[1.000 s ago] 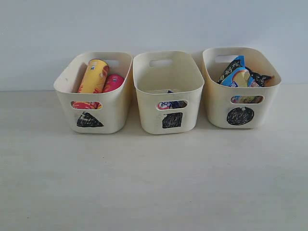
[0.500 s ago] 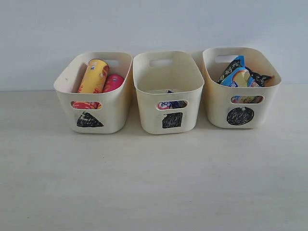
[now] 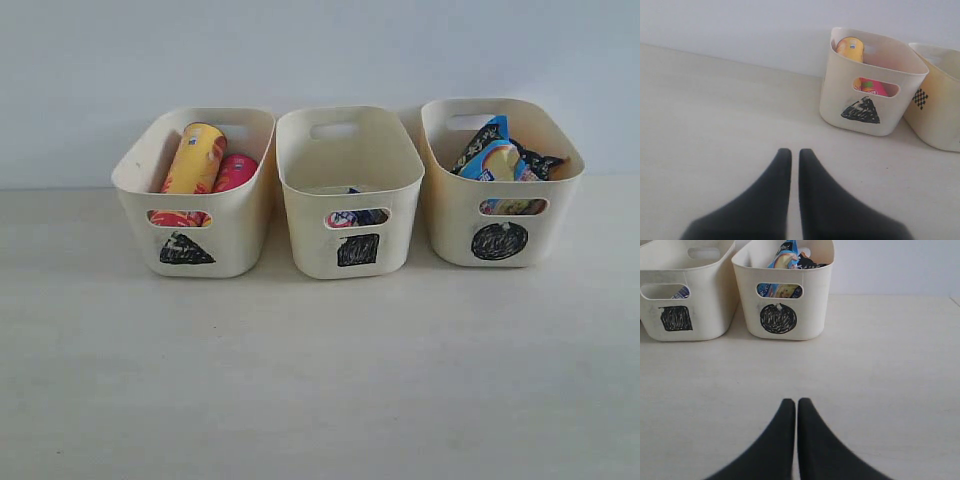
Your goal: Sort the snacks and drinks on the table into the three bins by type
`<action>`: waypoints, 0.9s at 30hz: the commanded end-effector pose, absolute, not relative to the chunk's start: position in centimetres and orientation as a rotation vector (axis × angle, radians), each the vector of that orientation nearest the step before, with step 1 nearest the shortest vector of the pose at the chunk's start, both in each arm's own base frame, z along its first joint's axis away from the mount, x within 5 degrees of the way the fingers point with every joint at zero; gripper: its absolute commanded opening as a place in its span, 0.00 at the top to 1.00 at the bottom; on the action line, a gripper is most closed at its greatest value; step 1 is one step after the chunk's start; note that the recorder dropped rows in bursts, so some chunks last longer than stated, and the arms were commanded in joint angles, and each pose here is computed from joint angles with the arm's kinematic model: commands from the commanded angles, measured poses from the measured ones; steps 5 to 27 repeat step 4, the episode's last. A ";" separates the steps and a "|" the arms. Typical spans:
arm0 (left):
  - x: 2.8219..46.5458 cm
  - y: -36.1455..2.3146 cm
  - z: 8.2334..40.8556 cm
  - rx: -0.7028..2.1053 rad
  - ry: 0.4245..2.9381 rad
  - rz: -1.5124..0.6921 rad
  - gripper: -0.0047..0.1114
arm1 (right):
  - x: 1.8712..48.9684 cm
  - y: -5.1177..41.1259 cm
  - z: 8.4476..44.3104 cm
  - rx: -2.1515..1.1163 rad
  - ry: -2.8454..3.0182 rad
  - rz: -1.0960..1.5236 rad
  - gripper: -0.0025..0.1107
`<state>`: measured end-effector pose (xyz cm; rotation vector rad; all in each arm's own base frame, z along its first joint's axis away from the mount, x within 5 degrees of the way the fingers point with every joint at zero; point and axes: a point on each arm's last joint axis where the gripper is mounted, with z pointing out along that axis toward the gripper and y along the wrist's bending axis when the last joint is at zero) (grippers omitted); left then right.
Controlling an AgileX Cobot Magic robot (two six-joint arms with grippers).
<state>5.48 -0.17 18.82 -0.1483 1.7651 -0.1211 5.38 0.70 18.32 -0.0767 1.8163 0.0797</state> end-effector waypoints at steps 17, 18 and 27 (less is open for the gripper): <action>5.5 -0.2 18.7 -0.156 1.762 -0.129 0.92 | 5.4 0.7 18.4 -0.076 1.806 0.074 0.98; 5.5 -0.2 18.7 -0.156 1.762 -0.129 0.92 | 5.4 0.7 18.4 -0.076 1.806 0.074 0.98; 5.5 -0.2 18.7 -0.156 1.762 -0.129 0.92 | 5.4 0.7 18.4 -0.076 1.806 0.074 0.98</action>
